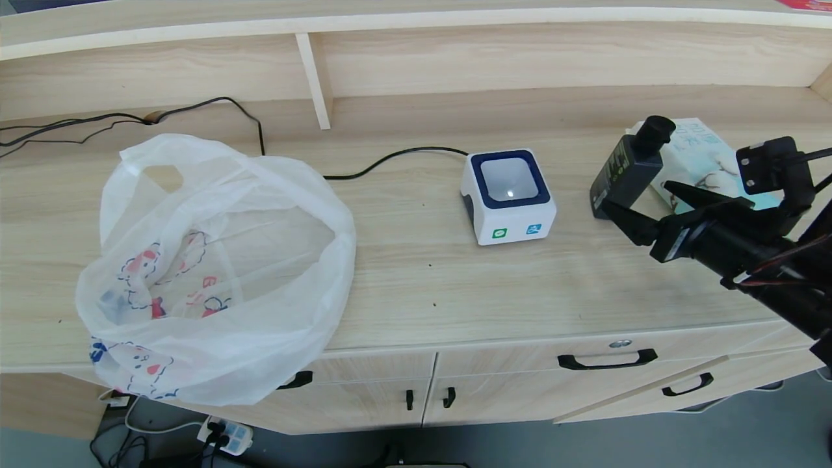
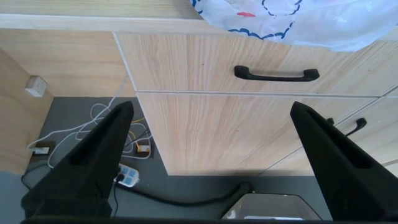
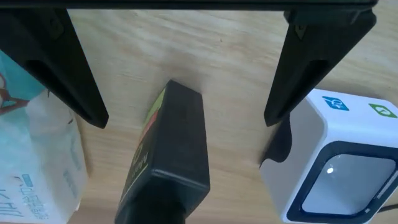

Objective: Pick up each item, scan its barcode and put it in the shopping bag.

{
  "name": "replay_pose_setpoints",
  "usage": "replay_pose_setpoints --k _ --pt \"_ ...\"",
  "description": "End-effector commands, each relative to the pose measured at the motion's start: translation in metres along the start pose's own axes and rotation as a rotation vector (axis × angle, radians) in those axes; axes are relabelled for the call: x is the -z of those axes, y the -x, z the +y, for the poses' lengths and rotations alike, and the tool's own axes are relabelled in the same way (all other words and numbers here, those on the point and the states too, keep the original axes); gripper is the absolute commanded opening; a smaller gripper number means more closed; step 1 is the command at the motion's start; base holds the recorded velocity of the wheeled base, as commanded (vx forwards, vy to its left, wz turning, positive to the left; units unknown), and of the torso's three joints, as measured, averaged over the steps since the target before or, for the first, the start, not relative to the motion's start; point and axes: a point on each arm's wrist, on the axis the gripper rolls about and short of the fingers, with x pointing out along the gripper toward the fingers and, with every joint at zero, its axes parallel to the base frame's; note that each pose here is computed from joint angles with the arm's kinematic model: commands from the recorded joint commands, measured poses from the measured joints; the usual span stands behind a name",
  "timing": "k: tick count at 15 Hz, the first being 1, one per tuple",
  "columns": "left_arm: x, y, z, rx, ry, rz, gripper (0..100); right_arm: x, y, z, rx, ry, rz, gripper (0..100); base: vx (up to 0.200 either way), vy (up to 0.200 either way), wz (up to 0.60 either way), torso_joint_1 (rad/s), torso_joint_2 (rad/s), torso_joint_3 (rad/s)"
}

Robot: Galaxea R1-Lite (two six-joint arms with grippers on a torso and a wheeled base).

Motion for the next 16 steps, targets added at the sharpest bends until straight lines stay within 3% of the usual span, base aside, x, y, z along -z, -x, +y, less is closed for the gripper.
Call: replay_pose_setpoints --k 1,8,14,15,16 --pt "0.000 0.000 0.000 0.001 0.000 0.000 100 0.003 -0.016 -0.002 -0.001 -0.001 -0.006 100 0.000 0.000 0.00 0.000 0.00 0.000" --pt "-0.001 0.000 0.000 0.001 -0.002 -0.005 100 -0.007 -0.056 -0.012 0.067 0.012 -0.088 100 0.000 0.000 0.00 0.000 0.00 0.000" --pt "-0.001 0.000 0.000 0.001 -0.003 -0.006 100 0.004 -0.061 -0.020 0.093 0.013 -0.061 100 0.000 0.000 0.00 0.000 0.00 0.000" --pt "-0.001 0.000 0.000 0.001 -0.003 -0.006 100 0.005 -0.061 -0.020 0.093 0.013 -0.062 0 0.000 0.000 0.00 0.000 0.00 0.000" --pt "-0.001 0.000 0.000 0.001 -0.003 -0.006 100 0.004 -0.061 -0.020 0.094 0.012 -0.067 0 0.000 0.000 0.00 0.000 0.00 0.000"
